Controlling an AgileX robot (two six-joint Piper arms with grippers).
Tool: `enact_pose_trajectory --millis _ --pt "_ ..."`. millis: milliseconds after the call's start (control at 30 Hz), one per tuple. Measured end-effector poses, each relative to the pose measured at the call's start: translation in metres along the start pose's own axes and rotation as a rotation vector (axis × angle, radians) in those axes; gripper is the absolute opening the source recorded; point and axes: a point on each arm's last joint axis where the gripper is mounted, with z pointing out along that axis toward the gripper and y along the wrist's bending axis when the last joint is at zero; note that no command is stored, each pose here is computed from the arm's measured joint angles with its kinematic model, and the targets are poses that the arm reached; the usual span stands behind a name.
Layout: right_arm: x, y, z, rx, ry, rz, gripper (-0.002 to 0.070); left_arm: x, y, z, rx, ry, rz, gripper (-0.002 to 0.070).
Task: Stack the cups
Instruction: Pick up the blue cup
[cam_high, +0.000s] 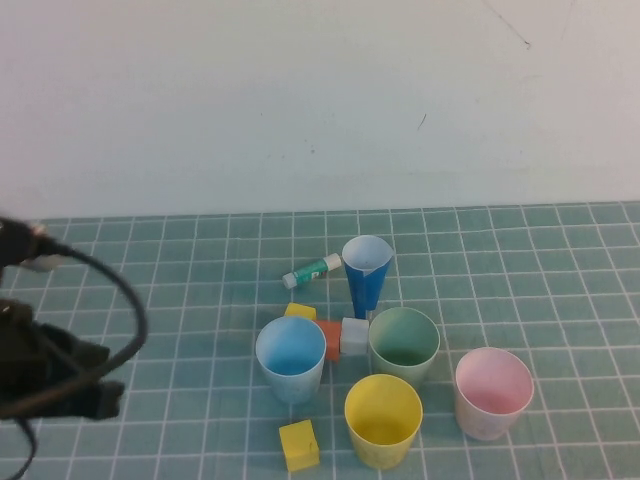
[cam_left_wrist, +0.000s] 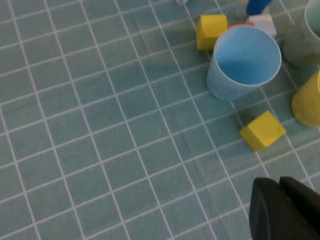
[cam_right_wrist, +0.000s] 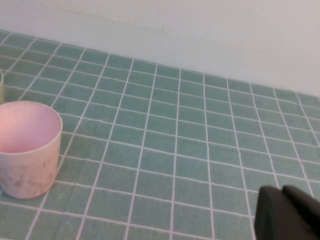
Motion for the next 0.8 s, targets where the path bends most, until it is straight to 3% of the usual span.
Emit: enact_pose_trajectory --millis 133,233,533,633,800 --pt "0.000 0.000 0.000 0.000 0.000 0.000 -0.0003 -0.037 -0.013 0.028 0.031 0.158 0.088 0.0004" --pt "0.000 0.000 0.000 0.000 0.000 0.000 -0.0003 -0.053 -0.022 0.058 0.045 0.278 0.132 0.0053" --pt "0.000 0.000 0.000 0.000 0.000 0.000 -0.0003 -0.071 -0.025 0.131 0.034 0.412 0.084 0.0458" --pt "0.000 0.000 0.000 0.000 0.000 0.000 -0.0003 -0.072 -0.026 0.155 0.042 0.417 0.058 0.0493" --pt "0.000 0.000 0.000 0.001 0.000 -0.001 -0.0003 -0.078 -0.025 0.192 0.036 0.422 0.036 0.0485"
